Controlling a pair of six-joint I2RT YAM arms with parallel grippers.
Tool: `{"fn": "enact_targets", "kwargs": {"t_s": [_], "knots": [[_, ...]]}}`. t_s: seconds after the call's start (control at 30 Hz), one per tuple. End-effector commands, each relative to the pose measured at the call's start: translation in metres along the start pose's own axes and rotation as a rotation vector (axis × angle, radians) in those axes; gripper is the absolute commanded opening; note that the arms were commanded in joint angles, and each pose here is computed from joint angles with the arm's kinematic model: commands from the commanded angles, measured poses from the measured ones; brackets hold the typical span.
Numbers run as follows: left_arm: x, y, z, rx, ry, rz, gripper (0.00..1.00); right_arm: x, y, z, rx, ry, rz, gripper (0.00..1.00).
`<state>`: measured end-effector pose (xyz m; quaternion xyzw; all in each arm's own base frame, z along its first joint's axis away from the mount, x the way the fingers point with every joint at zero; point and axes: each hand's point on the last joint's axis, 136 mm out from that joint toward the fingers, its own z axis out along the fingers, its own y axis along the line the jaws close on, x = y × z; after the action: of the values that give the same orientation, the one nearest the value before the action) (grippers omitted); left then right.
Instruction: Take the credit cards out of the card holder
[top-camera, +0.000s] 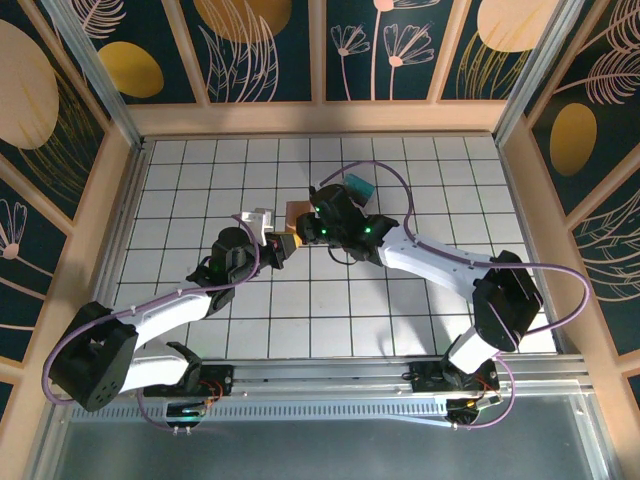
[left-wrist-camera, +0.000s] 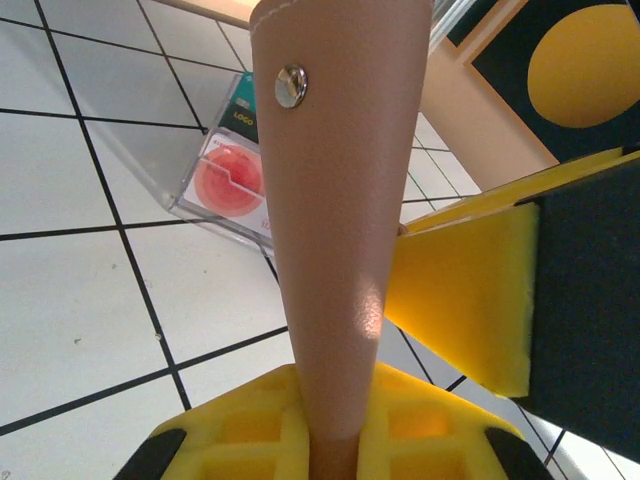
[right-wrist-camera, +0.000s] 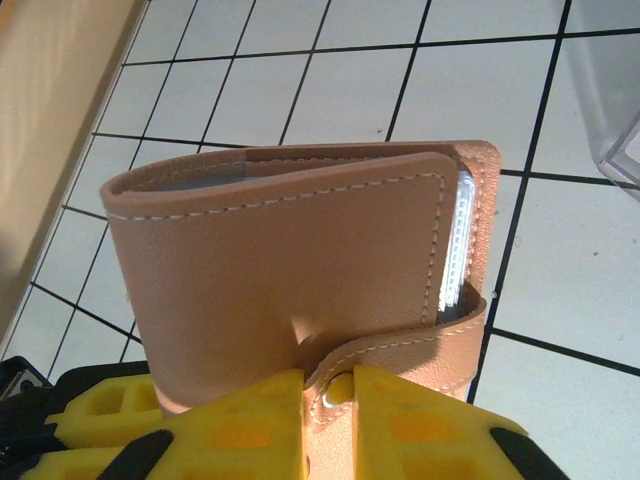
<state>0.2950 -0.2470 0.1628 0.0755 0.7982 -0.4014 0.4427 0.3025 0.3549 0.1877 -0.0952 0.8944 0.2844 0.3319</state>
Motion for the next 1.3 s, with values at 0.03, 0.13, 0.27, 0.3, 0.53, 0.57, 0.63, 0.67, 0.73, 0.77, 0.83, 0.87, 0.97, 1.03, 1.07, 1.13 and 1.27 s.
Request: {"fn": "enact_targets", "kwargs": {"t_s": [0.03, 0.13, 0.27, 0.3, 0.53, 0.57, 0.63, 0.67, 0.73, 0.77, 0.83, 0.87, 0.97, 1.03, 1.07, 1.13, 1.27], "knots": [[-0.024, -0.023, -0.005, 0.078, -0.082, 0.011, 0.00, -0.010, -0.016, -0.005, 0.084, -0.047, -0.008, 0.13], [-0.024, -0.021, -0.007, 0.068, -0.092, 0.003, 0.00, -0.012, -0.018, -0.008, 0.091, -0.054, -0.009, 0.11], [-0.024, -0.019, -0.008, 0.055, -0.095, -0.001, 0.00, -0.013, -0.018, -0.010, 0.088, -0.063, -0.006, 0.08], [-0.025, -0.018, -0.008, 0.052, -0.096, -0.002, 0.00, -0.014, -0.018, -0.011, 0.084, -0.065, -0.007, 0.08], [-0.025, -0.015, -0.010, 0.033, -0.103, -0.009, 0.00, -0.017, -0.023, -0.017, 0.095, -0.083, -0.007, 0.04], [-0.026, -0.015, -0.010, 0.031, -0.105, -0.010, 0.00, -0.017, -0.023, -0.018, 0.096, -0.086, -0.004, 0.03], [-0.026, -0.014, -0.010, 0.028, -0.106, -0.010, 0.00, -0.018, -0.025, -0.020, 0.098, -0.091, -0.001, 0.03], [-0.026, -0.014, -0.010, 0.028, -0.107, -0.011, 0.00, -0.019, -0.026, -0.021, 0.098, -0.093, 0.002, 0.03], [-0.026, -0.014, -0.010, 0.028, -0.106, -0.011, 0.00, -0.019, -0.028, -0.022, 0.098, -0.096, 0.005, 0.02], [-0.026, -0.014, -0.010, 0.029, -0.107, -0.011, 0.00, -0.019, -0.028, -0.023, 0.095, -0.097, 0.005, 0.01], [-0.025, -0.014, -0.010, 0.027, -0.105, -0.013, 0.00, -0.020, -0.028, -0.024, 0.088, -0.100, 0.005, 0.01], [-0.027, -0.014, -0.010, 0.027, -0.108, -0.013, 0.00, -0.021, -0.028, -0.025, 0.084, -0.104, 0.006, 0.00], [-0.026, -0.013, -0.009, 0.024, -0.104, -0.014, 0.00, -0.022, -0.027, -0.027, 0.074, -0.111, 0.003, 0.00], [-0.025, -0.013, -0.009, 0.023, -0.104, -0.014, 0.00, -0.024, -0.027, -0.029, 0.073, -0.117, -0.002, 0.00], [-0.025, -0.012, -0.009, 0.022, -0.104, -0.014, 0.00, -0.025, -0.028, -0.030, 0.075, -0.123, -0.005, 0.00], [-0.025, -0.012, -0.009, 0.021, -0.104, -0.014, 0.00, -0.026, -0.029, -0.032, 0.077, -0.129, -0.009, 0.00], [-0.026, -0.012, -0.009, 0.019, -0.106, -0.013, 0.00, -0.030, -0.034, -0.038, 0.088, -0.149, -0.007, 0.00]]}}
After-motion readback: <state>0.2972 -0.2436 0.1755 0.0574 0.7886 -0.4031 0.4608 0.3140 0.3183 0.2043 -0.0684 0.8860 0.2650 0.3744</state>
